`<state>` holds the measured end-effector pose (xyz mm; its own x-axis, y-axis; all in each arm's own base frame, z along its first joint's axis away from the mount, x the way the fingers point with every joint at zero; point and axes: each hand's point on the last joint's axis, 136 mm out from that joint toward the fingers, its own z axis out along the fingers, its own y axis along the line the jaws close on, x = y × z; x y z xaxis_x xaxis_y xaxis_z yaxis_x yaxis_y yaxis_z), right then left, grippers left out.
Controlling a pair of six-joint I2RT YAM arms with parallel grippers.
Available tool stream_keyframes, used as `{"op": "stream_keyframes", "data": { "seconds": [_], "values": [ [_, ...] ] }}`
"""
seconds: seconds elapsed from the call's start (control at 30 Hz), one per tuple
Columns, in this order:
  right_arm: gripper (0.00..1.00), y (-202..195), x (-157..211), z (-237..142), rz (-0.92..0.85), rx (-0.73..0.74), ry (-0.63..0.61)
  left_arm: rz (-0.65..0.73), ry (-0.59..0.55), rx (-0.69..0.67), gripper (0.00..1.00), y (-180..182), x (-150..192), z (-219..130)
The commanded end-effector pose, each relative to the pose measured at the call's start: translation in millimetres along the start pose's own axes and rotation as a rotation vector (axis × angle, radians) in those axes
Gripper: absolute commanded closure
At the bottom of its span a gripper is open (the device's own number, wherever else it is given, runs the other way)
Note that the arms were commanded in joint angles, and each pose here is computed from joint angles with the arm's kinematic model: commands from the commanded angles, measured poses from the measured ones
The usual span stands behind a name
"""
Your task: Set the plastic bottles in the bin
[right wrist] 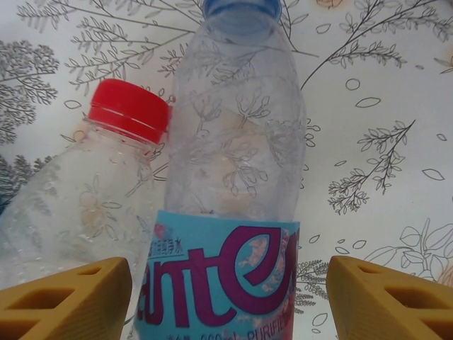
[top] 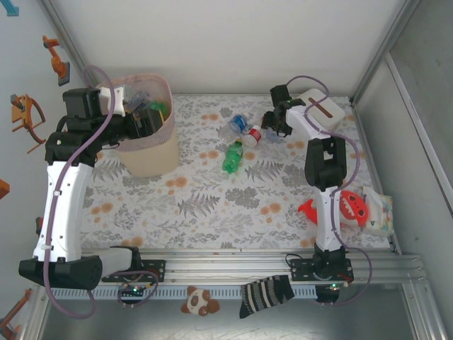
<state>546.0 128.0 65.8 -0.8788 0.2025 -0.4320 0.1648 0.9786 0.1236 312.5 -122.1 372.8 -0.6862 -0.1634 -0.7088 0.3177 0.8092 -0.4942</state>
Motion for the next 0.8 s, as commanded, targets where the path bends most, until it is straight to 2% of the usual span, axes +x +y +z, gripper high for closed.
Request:
{"op": "stream_keyframes", "data": {
  "seconds": [0.0,0.47,0.77],
  "values": [
    [0.28,-7.0,4.6,7.1,0.025,0.024,0.021,-0.003,-0.012,0.032,0.16,-8.3,0.9,-4.3],
    [0.33,-15.2,19.7,22.3,0.021,0.042,0.041,-0.011,-0.004,0.035,0.16,-7.2,4.6,-2.2],
    [0.44,-15.5,16.1,14.7,0.02,0.038,0.018,-0.014,-0.012,0.041,0.16,-8.6,3.4,-2.8]
  ]
}}
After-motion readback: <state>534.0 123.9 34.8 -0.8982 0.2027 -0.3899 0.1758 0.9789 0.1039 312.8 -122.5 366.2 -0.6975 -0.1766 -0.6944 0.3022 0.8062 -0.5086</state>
